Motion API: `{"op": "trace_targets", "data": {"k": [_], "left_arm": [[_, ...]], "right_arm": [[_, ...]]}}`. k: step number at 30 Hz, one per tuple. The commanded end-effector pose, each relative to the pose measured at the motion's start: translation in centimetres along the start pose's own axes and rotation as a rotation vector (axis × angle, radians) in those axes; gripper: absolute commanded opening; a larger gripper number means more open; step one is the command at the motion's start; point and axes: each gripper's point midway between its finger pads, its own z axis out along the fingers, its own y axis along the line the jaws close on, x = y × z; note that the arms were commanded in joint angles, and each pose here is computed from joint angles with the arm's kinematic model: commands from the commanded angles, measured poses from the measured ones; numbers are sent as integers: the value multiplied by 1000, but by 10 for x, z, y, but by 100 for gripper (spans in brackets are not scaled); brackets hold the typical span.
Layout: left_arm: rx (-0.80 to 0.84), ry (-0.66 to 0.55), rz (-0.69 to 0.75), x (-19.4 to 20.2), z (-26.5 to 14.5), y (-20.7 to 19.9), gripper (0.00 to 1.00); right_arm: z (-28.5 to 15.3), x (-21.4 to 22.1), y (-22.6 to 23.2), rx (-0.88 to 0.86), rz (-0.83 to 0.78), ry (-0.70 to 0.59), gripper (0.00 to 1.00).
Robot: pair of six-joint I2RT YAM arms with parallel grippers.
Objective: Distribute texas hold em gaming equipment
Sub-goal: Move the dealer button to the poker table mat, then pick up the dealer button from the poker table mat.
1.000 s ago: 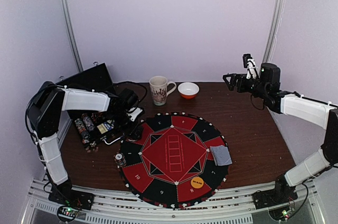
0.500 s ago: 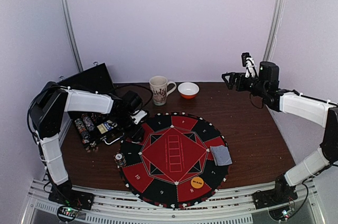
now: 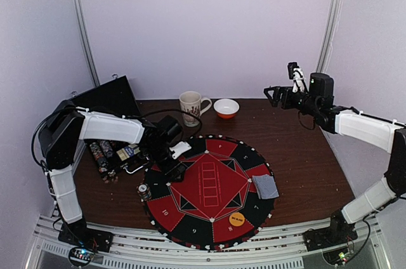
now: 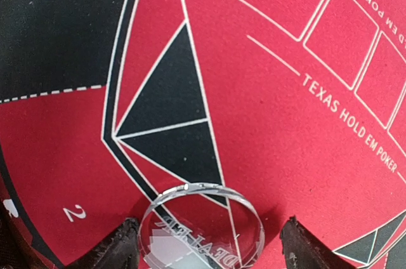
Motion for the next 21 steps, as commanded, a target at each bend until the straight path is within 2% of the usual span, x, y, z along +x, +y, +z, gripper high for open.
{"op": "trace_targets", "data": {"k": [1, 9, 12, 17, 21], "left_arm": [[-13, 108, 6, 27, 9, 3, 80], [-25, 173, 4, 46, 10, 4, 80], [-20, 178, 3, 49, 14, 3, 74], [29, 120, 6, 36, 11, -6, 56], [28, 29, 8, 18, 3, -6, 51]], "right_arm": [[2, -13, 12, -32, -14, -24, 100], [5, -12, 17, -39, -24, -16, 100], [6, -12, 19, -41, -22, -15, 100], [8, -10, 25, -53, -4, -5, 100], [15, -3, 31, -65, 32, 28, 100]]}}
